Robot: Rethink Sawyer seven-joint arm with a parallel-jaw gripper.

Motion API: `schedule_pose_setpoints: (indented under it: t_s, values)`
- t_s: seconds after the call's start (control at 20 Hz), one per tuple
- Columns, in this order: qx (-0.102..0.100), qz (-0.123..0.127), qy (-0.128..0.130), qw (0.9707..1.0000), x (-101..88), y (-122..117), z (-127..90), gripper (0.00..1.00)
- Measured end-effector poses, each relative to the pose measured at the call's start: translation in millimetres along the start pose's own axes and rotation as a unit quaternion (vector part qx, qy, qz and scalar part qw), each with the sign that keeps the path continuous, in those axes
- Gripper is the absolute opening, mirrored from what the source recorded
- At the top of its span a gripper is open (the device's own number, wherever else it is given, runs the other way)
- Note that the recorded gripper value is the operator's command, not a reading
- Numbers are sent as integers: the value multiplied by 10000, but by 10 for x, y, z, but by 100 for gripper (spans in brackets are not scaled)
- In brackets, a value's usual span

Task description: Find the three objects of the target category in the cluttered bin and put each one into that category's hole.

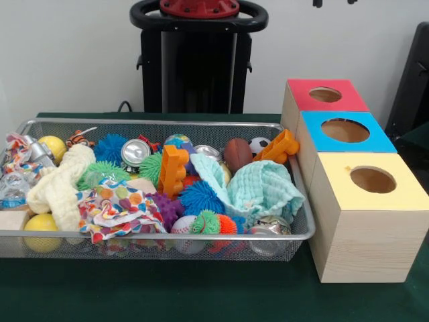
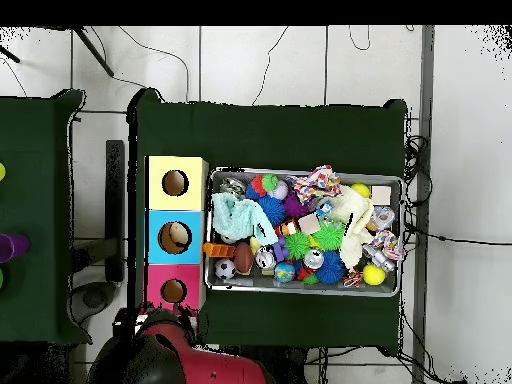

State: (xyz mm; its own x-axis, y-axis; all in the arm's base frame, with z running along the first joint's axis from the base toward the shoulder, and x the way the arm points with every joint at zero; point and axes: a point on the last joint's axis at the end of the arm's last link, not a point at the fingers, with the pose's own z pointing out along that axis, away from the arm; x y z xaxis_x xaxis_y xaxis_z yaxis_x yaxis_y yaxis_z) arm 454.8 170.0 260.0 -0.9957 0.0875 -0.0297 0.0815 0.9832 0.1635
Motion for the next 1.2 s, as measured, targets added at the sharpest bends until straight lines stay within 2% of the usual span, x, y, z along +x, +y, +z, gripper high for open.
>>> schedule_pose_setpoints:
  t_s: [0.2,0.4,0.5,0.55,0.65,0.85,0.9,1.0,1.1,1.2]
  values:
    - [33,-68,42,10000,54,10,27,100]
    - [128,-284,55,9995,132,52,53,100]
    - [225,-474,39,9986,201,81,71,100]
    - [327,-670,4,9972,268,107,85,100]
    - [417,-835,-44,9956,311,122,95,100]
    - [651,-1287,-292,9891,373,161,108,100]
    - [720,-1424,-437,9862,377,171,110,100]
    - [794,-1550,-635,9827,366,170,106,100]
    - [881,-1667,-962,9773,325,152,91,100]
    - [928,-1721,-1184,9735,290,139,79,100]
